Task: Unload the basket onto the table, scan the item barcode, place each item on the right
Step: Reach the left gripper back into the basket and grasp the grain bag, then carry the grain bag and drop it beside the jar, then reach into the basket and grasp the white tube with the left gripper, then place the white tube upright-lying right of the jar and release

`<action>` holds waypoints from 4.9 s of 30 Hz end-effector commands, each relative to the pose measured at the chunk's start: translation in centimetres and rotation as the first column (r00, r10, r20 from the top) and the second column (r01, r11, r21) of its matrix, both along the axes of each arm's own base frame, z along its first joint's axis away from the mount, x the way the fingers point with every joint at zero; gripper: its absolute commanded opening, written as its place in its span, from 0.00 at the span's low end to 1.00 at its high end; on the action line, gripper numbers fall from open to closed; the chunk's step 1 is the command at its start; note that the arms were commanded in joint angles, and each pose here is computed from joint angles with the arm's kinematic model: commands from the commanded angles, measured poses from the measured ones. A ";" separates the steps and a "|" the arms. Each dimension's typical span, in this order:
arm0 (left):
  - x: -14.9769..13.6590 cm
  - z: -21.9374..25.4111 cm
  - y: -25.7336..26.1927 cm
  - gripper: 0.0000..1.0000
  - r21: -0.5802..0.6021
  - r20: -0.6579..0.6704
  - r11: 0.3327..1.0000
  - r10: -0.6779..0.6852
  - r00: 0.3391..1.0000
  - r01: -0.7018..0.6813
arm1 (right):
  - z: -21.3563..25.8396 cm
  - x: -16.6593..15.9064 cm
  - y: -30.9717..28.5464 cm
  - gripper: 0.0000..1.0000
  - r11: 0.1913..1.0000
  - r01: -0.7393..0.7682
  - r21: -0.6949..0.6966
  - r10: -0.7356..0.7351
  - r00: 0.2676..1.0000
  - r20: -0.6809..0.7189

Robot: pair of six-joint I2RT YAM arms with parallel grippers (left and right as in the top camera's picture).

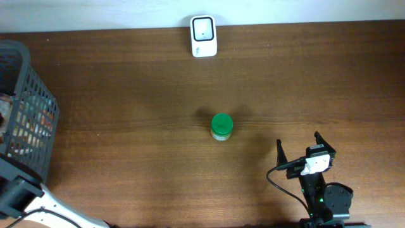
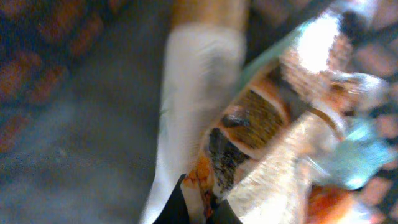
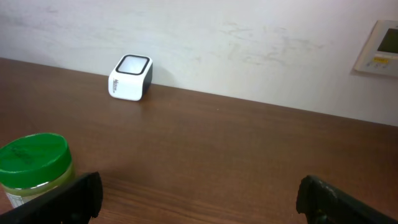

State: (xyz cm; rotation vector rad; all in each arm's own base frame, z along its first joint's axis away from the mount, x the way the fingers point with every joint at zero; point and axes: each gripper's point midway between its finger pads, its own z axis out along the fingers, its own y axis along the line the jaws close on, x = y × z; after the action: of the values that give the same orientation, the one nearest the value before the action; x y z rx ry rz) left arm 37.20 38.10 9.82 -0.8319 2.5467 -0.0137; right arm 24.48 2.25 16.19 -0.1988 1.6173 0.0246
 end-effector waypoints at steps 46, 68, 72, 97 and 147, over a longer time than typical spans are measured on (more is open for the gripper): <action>2.8 -0.5 -55.7 0.99 -0.305 0.094 0.865 -0.388 0.917 0.397 | -0.3 0.0 0.1 0.98 1.000 0.000 0.000 0.000 1.000 -0.005; -4.7 19.0 -5.8 0.91 0.297 0.160 0.903 0.272 0.949 -0.309 | -0.3 0.0 0.1 0.98 1.000 0.000 0.000 0.000 1.000 -0.005; -5.9 11.7 -2.5 0.86 0.273 -0.022 0.899 0.361 0.932 -0.342 | -0.3 0.0 0.1 0.98 1.000 0.000 0.000 0.000 1.000 -0.005; -2.6 -5.0 -2.0 0.47 0.203 -0.221 0.979 0.070 0.973 -0.024 | -0.2 0.0 0.1 0.98 1.000 0.000 0.000 0.000 1.000 -0.004; 4.2 25.5 -40.3 0.00 0.391 0.327 0.812 -0.562 0.760 0.433 | -0.3 0.0 0.1 0.98 1.000 0.000 0.000 0.000 1.000 -0.005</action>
State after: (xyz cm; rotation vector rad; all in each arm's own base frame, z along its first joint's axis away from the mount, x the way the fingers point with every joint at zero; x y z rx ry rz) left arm 39.61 4.58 39.34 -0.1014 2.0933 0.1453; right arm 24.48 2.25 16.19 -0.1988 1.6173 0.0246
